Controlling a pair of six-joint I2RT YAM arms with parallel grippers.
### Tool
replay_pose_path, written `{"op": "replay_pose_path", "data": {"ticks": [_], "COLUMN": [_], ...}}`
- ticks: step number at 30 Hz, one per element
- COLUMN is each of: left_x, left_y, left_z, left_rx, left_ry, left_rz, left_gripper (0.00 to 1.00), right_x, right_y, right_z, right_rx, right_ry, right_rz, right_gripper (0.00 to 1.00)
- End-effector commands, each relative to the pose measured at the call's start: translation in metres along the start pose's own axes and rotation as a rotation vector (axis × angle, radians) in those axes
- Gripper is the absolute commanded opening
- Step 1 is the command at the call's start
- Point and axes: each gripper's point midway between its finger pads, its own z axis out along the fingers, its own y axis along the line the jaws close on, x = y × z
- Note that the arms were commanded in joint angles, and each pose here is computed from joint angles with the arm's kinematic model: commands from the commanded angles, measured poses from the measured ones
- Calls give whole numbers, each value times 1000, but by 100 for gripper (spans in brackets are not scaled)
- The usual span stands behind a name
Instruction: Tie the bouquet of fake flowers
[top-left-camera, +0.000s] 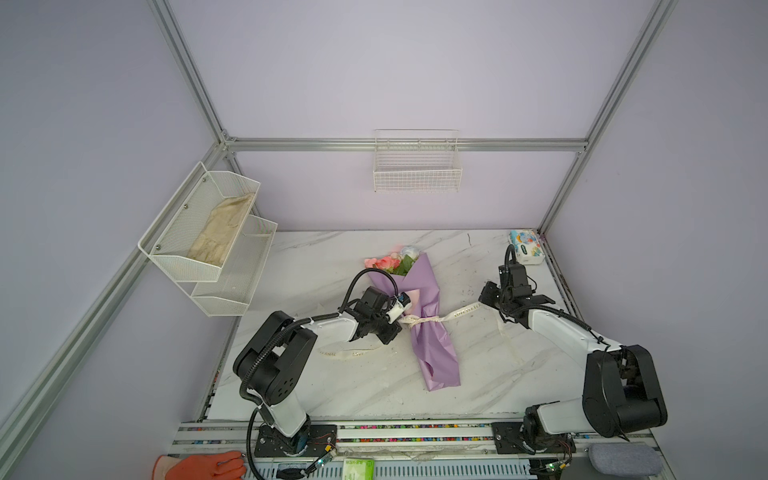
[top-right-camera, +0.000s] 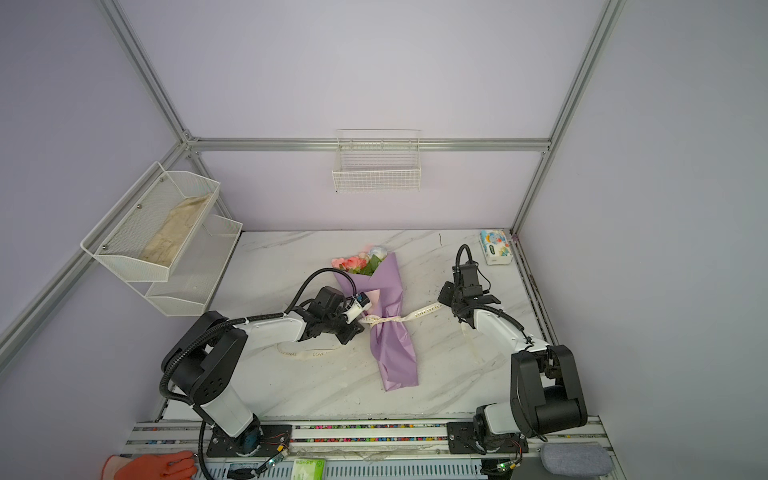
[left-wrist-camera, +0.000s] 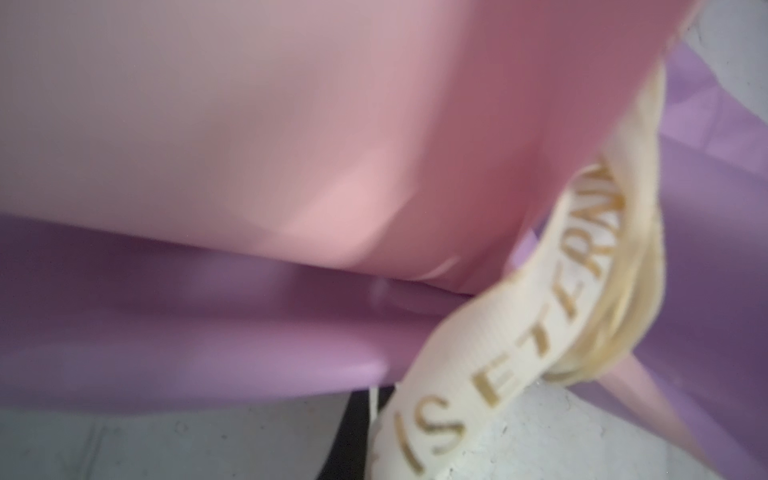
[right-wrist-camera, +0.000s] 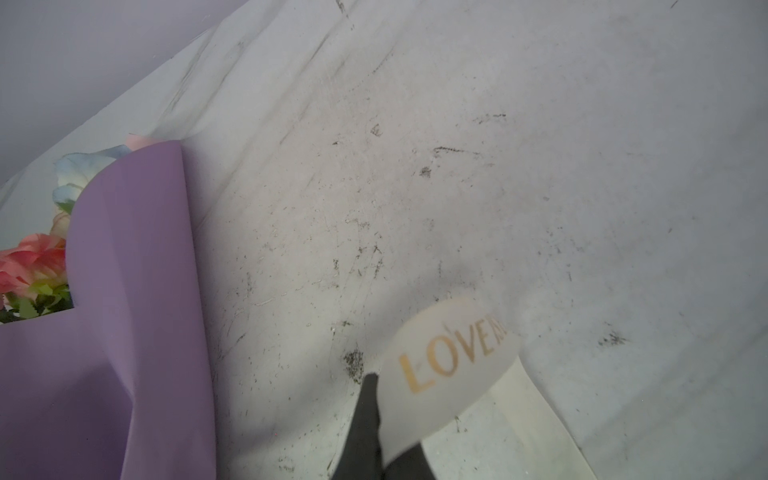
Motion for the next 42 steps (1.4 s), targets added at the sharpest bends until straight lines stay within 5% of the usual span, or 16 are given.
{"op": "replay_pose_path", "data": {"ticks": [1, 3, 6, 19, 23, 32, 42], "left_x": [-33, -26, -17, -2, 23, 55, 58], "left_y": [4, 25, 37, 88, 102, 127, 139], "left_z": [-25, -37, -57, -115, -112, -118, -145], "left_rx": [-47, -168, -156, 66, 89, 57, -102], "left_ry": [-91, -69, -145, -538, -590, -701, -718], "left_rz": [21, -138, -325, -969, -1127, -1330, -1343], "left_gripper": [0, 0, 0, 0, 0, 0, 0], "right_x": [-16, -21, -23, -6, -9, -16, -39], "right_y": [-7, -18, -34, -51, -79, -115, -111], "right_z": [-9, -13, -14, 7, 3, -15, -45], "right_rx": [53, 108, 174, 181, 342, 561, 708], "right_ry": [-55, -86, -102, -55, -96, -160, -289], "right_rz": [11, 27, 61, 116, 104, 86, -60], "right_gripper": [0, 0, 0, 0, 0, 0, 0]}}
